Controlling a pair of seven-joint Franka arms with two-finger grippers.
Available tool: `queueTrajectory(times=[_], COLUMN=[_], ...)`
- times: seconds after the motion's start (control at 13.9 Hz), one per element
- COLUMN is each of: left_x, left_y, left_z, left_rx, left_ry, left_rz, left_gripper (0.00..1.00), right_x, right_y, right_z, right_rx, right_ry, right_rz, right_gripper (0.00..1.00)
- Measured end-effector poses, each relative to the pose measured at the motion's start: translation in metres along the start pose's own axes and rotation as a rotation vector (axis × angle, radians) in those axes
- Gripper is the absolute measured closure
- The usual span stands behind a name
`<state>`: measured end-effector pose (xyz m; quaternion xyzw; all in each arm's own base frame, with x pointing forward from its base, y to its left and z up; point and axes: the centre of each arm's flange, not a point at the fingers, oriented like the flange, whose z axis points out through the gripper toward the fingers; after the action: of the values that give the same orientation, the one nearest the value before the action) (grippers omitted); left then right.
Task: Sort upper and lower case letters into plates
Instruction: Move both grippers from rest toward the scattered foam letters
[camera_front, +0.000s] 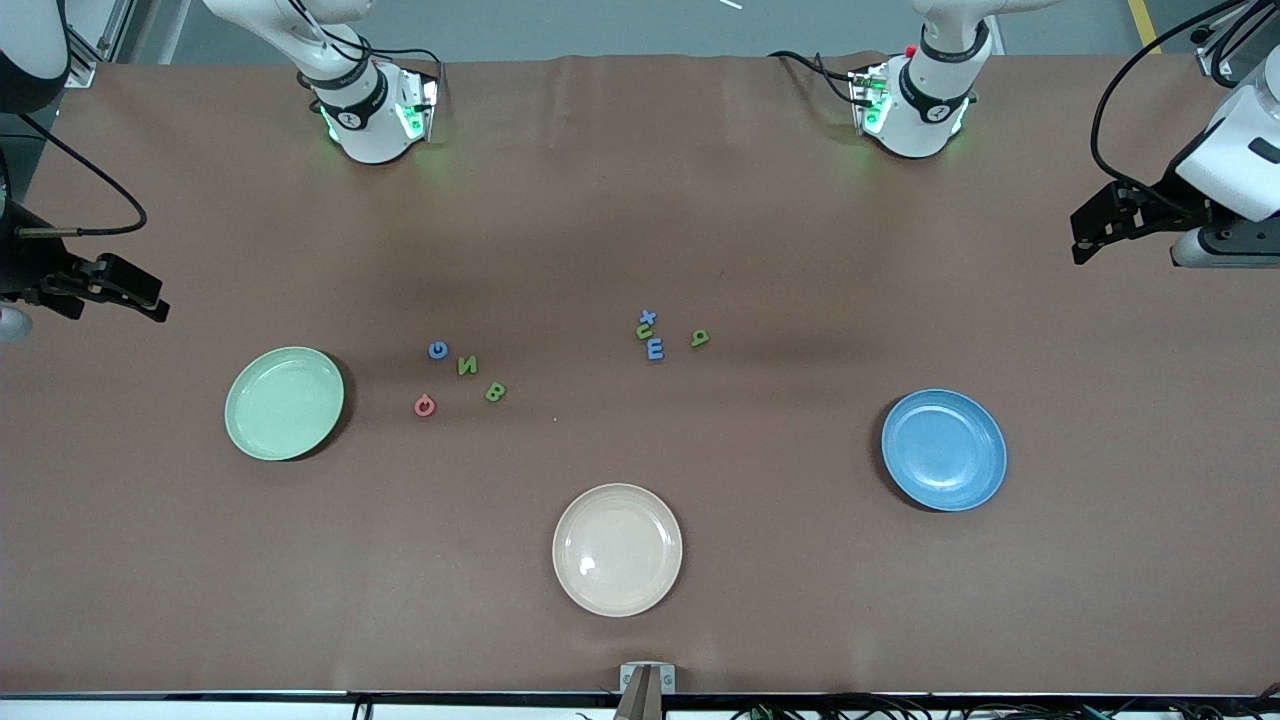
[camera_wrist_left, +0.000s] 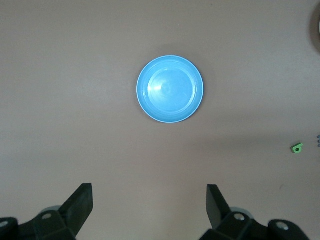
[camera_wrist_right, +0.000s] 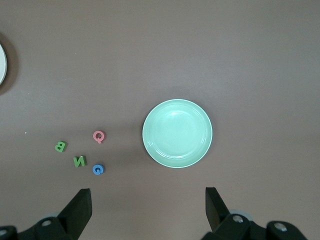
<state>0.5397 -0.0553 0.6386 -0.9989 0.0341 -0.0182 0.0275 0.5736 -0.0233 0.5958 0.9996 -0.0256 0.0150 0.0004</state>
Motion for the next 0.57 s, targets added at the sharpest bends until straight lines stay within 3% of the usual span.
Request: queueTrajectory(times=[0.57], left_x=[0.005], left_y=[0.006], left_z=[0.015], left_rx=[-0.005], left_ry=[-0.037], left_rz=[0.014], left_gripper=[0.00], right_x=[0.000], right_y=[-0.003], right_z=[0.003], right_rx=[0.000], right_ry=[-0.008], right_rz=[0.001], right_gripper=[0.00])
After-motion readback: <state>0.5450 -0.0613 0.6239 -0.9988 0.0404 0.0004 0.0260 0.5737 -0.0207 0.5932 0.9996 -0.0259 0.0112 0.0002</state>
